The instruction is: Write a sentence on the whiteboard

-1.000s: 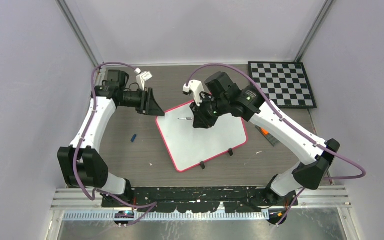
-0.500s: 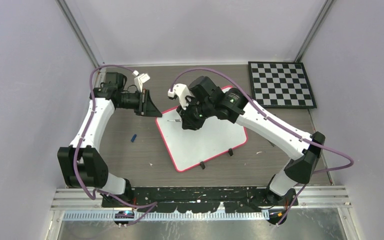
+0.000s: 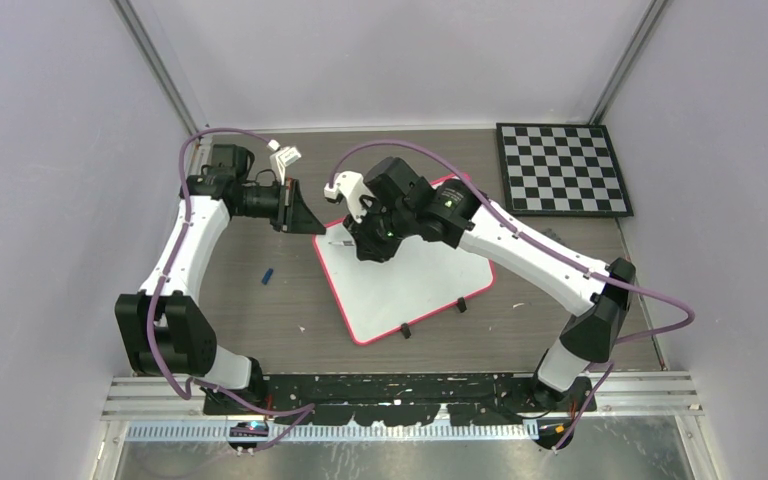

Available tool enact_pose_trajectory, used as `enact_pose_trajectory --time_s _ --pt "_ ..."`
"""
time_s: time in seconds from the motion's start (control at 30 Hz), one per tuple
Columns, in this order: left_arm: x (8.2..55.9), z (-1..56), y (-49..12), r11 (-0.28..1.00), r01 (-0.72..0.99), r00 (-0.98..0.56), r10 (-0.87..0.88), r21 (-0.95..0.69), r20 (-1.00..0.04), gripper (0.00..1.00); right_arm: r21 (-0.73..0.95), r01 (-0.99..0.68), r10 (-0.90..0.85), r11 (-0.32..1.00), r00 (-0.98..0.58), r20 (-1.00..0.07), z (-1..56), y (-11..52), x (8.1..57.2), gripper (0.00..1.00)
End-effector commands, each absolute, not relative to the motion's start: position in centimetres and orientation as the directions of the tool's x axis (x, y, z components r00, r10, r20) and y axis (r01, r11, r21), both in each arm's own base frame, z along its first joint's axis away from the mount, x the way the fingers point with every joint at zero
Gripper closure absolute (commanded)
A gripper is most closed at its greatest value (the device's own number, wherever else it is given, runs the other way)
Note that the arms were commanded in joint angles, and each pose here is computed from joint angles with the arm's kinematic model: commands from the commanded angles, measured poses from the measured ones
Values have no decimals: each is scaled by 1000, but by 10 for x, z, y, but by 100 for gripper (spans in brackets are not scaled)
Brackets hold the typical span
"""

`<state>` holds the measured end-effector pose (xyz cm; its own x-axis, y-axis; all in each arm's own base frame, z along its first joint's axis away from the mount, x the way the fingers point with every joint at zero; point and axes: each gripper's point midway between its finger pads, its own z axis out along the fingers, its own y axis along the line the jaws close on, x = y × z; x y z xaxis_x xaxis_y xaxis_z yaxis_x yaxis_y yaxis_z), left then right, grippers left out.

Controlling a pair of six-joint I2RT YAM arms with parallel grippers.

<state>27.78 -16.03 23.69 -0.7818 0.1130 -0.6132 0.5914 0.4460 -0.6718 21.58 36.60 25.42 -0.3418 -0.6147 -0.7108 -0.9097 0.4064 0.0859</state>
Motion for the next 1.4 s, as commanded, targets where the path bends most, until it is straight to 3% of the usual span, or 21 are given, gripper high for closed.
enact_pose_trajectory --time_s 0.0,1.37 --pt "275 249 -162 419 640 -741 116 -644 -661 100 68 -906 -561 418 -317 -765 277 380 225 100" --pt "273 246 -164 416 646 -740 133 -640 -660 100 32 -898 -640 439 -338 -690 231 367 227 100"
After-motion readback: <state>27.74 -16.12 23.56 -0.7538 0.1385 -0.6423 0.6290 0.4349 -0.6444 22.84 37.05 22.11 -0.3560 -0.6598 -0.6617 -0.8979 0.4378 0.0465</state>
